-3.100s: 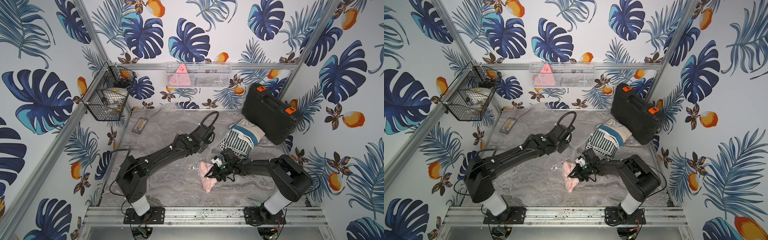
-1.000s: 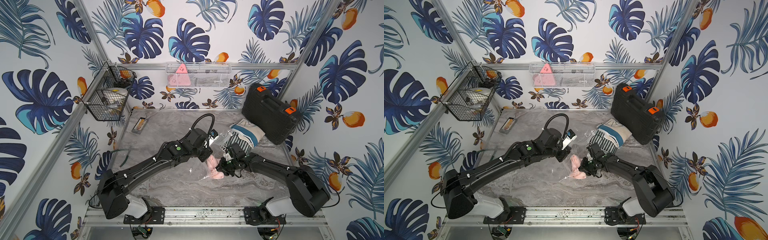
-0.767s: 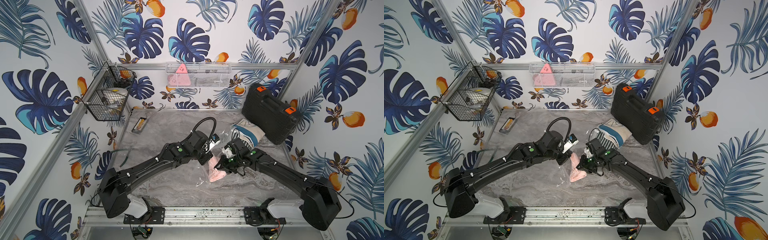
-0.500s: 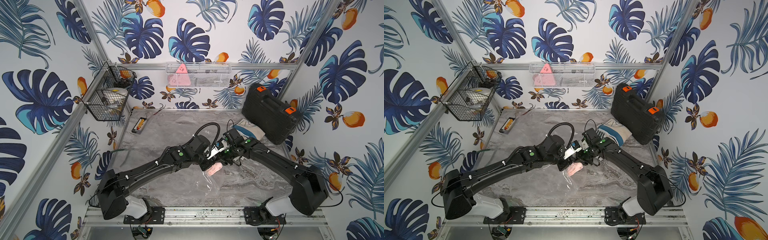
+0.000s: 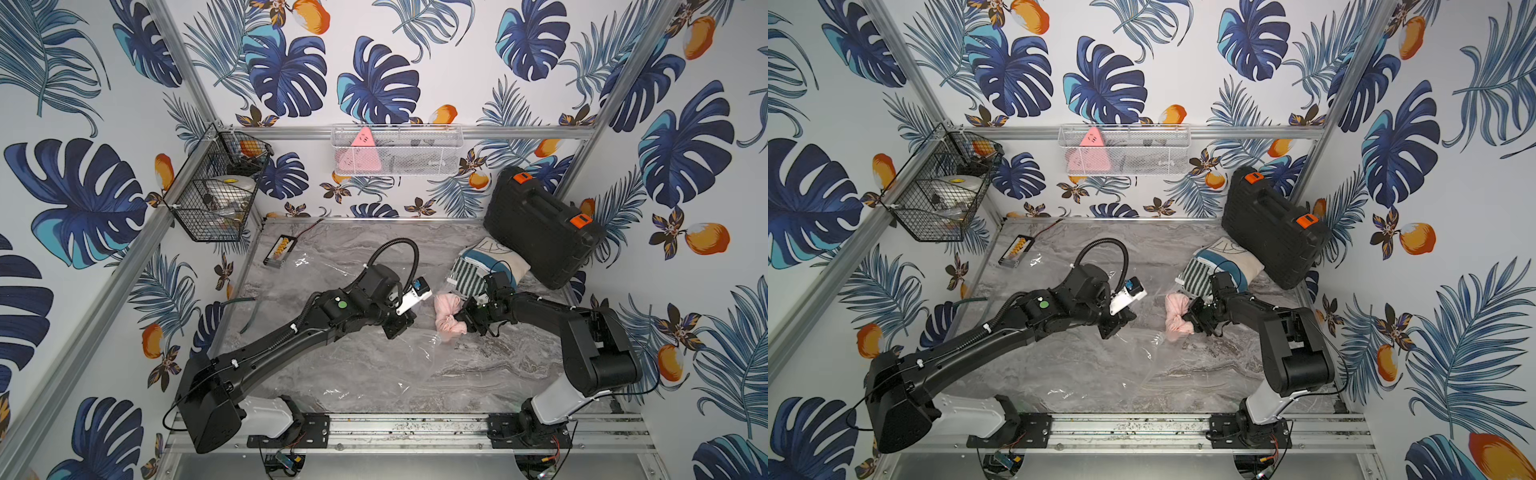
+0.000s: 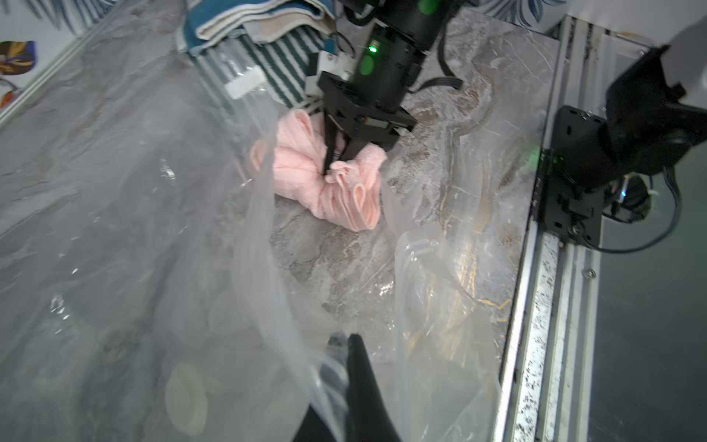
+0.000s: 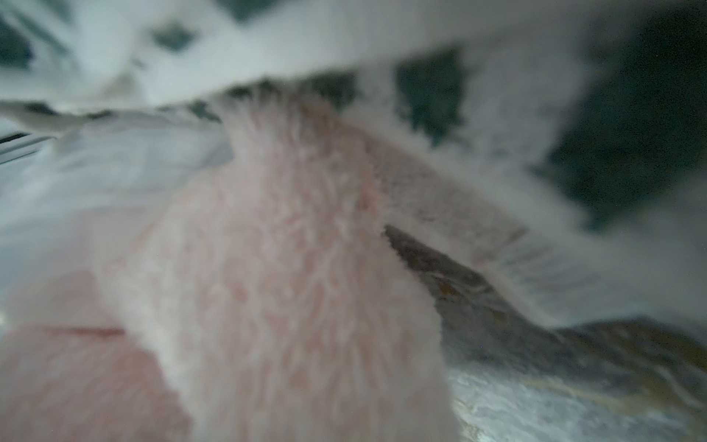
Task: Place the folded towel into the vacuum bag
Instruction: Open the vacuum bag at the center of the board, then place the towel in the vacuum bag.
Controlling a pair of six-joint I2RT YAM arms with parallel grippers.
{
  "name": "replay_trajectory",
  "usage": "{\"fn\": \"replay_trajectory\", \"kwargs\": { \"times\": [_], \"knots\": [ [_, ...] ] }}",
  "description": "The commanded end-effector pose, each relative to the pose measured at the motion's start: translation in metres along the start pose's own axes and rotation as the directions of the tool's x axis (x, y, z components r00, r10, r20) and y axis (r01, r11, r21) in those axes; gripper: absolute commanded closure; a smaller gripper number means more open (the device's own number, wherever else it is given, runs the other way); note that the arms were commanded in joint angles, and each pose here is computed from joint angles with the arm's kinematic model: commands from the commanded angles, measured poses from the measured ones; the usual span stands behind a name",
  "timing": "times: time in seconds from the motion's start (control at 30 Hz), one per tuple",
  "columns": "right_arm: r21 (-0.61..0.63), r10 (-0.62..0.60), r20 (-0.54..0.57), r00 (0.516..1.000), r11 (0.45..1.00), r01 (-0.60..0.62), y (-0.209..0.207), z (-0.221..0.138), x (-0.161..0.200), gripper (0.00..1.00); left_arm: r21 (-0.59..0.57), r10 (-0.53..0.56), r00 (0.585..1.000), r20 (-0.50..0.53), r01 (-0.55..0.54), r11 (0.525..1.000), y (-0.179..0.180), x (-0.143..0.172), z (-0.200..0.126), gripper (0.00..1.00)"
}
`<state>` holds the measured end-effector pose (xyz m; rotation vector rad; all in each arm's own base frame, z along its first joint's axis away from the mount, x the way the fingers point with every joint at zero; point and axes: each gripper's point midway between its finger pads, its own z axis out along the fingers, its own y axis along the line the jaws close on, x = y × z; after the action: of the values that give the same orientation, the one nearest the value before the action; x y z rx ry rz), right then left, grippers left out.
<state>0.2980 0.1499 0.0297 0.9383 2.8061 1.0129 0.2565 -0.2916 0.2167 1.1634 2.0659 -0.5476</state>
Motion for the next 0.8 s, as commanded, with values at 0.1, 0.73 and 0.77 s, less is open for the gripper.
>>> {"fn": "replay_trajectory", "kwargs": {
  "times": [0.1,0.73,0.77],
  "knots": [
    [0.061,-0.052,0.059,0.997,0.997,0.048,-0.002,-0.020,0.025,1.00,-0.084,0.074,0.996,0.058,-0.069,0.994,0.029,-0.049,0.020,1.00],
    [0.098,-0.588,-0.073,0.805,0.799,0.593,0.041,0.005,0.137,1.00,0.065,0.191,0.980,0.055,-0.195,0.979,-0.010,-0.008,0.053,1.00],
    [0.088,-0.636,-0.099,0.766,0.761,0.643,0.041,0.003,0.140,1.00,0.062,0.187,0.981,0.058,-0.190,0.980,-0.011,-0.003,0.053,1.00]
  ]
}}
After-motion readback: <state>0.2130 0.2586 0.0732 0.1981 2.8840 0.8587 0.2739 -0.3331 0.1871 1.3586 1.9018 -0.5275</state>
